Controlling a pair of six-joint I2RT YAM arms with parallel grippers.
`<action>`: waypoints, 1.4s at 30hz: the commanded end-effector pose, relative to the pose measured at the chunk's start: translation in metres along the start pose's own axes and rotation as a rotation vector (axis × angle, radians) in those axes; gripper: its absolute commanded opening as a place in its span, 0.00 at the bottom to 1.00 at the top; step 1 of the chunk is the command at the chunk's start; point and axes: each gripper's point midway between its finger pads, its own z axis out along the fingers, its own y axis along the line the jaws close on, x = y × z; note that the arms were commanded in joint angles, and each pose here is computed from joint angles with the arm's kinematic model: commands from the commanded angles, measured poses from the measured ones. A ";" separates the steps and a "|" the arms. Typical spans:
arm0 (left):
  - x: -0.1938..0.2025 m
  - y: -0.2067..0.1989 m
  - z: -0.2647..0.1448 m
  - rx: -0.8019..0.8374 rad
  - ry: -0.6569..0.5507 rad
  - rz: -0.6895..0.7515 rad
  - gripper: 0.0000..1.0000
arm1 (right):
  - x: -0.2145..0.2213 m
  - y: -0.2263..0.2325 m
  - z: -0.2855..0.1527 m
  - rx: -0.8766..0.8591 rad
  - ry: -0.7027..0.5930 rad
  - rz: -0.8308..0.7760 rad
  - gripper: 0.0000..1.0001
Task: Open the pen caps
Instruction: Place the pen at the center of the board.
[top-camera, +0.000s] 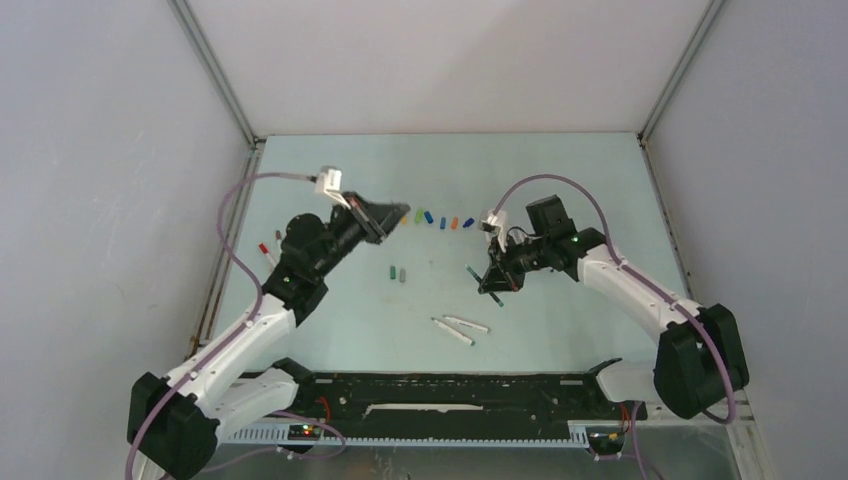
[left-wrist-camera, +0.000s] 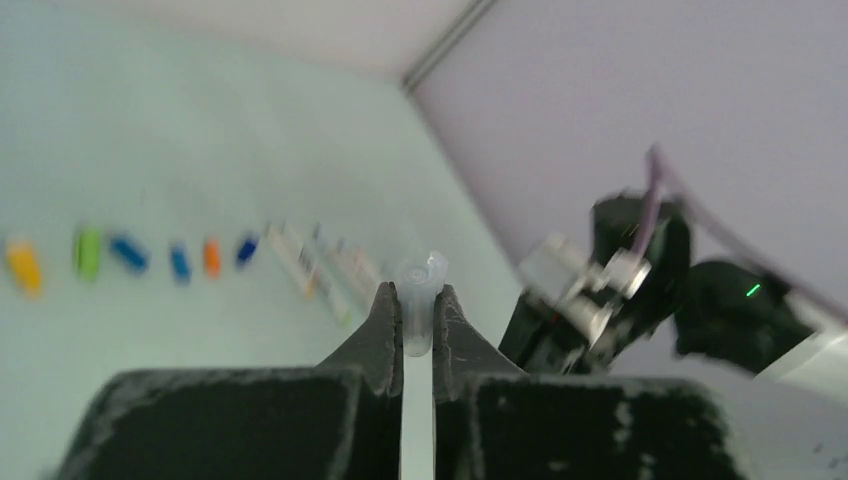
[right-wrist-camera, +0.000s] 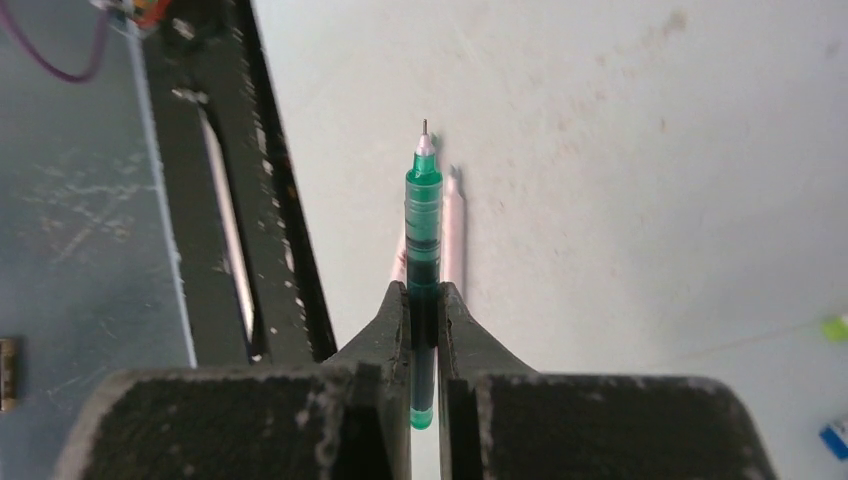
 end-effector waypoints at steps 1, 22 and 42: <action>0.079 0.037 -0.028 -0.066 0.246 -0.107 0.00 | 0.035 -0.026 0.005 0.129 0.197 -0.007 0.00; 0.148 0.087 -0.048 -0.177 0.351 -0.252 0.00 | 0.092 -0.057 0.047 0.243 0.537 0.111 0.11; 0.180 0.091 -0.045 -0.250 0.437 -0.240 0.01 | 0.082 -0.050 0.044 0.230 0.538 0.097 0.30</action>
